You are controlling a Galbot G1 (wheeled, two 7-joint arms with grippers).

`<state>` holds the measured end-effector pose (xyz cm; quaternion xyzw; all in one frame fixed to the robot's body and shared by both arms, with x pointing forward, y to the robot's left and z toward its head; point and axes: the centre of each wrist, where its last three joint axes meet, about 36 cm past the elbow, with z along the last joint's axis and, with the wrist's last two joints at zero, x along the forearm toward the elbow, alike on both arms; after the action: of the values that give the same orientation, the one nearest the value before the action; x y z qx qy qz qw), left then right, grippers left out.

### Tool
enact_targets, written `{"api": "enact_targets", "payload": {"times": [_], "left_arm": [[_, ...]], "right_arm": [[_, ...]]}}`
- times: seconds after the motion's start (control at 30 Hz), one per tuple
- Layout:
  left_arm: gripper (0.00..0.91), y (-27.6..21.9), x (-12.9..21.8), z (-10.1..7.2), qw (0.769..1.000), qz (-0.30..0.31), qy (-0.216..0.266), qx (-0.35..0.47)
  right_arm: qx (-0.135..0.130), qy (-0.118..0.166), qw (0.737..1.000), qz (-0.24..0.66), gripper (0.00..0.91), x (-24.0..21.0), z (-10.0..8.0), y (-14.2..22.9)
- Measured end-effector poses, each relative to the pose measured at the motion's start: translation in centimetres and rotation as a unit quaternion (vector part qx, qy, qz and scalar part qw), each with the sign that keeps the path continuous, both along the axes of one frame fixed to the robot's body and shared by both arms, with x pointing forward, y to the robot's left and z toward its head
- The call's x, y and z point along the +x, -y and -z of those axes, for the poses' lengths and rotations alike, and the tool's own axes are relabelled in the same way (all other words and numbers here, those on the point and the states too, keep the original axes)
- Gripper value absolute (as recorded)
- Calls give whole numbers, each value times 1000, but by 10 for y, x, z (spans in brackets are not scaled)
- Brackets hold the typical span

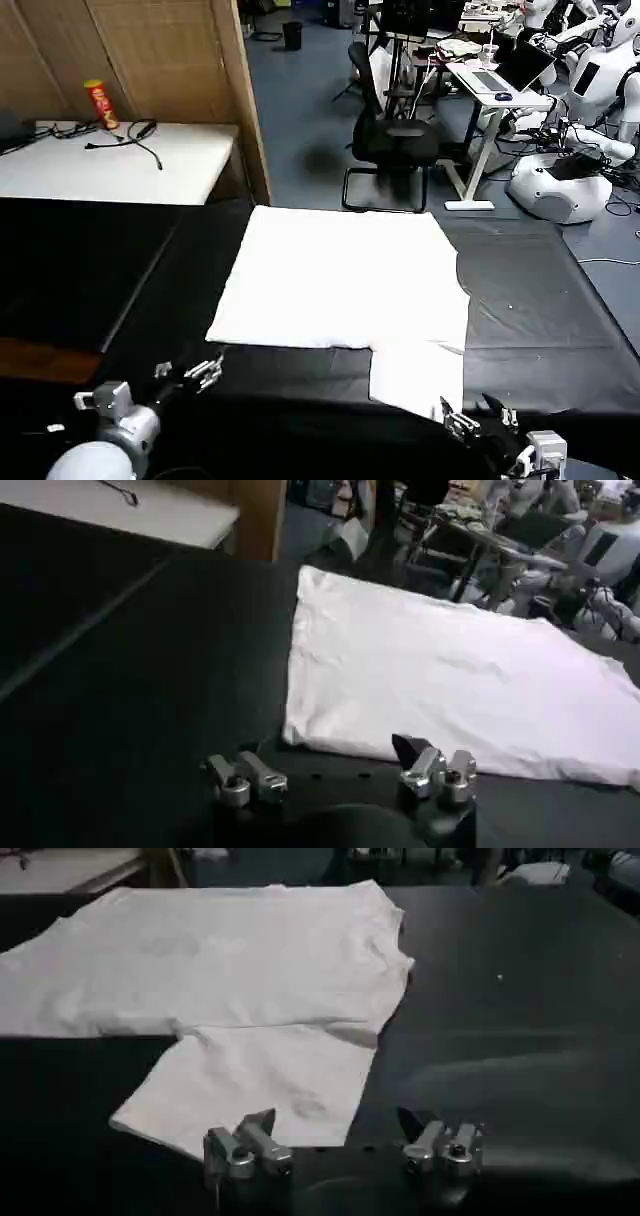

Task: Fold and organize the clothes.

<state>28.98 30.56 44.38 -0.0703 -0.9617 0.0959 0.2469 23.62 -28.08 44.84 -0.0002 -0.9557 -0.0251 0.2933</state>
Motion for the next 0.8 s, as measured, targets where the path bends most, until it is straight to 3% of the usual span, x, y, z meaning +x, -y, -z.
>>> {"api": "enact_targets", "payload": {"times": [0.47,0.5,0.57,0.6,0.63,0.67,0.8], "left_arm": [[878,-7,40,27,1000,-9,3,4],[692,-8,42,29,1000,-11,1,5],[341,-11,47,35,1000,-13,-3,8],[146,-12,48,38,1000,-14,-6,9],[39,-13,49,40,1000,-14,-8,10],[0,-13,50,42,1000,-14,-9,10],[0,-13,49,46,1000,-15,-12,16]], "right_arm": [[-7,-5,1000,13,878,16,27,-8],[-7,-6,1000,13,702,16,29,-9],[-7,-7,1000,14,575,15,30,-10],[-7,-8,1000,14,361,15,30,-10],[-7,-8,1000,15,88,14,31,-11],[-7,-7,1000,15,68,13,30,-11],[-8,-5,1000,14,0,9,27,-12]]}}
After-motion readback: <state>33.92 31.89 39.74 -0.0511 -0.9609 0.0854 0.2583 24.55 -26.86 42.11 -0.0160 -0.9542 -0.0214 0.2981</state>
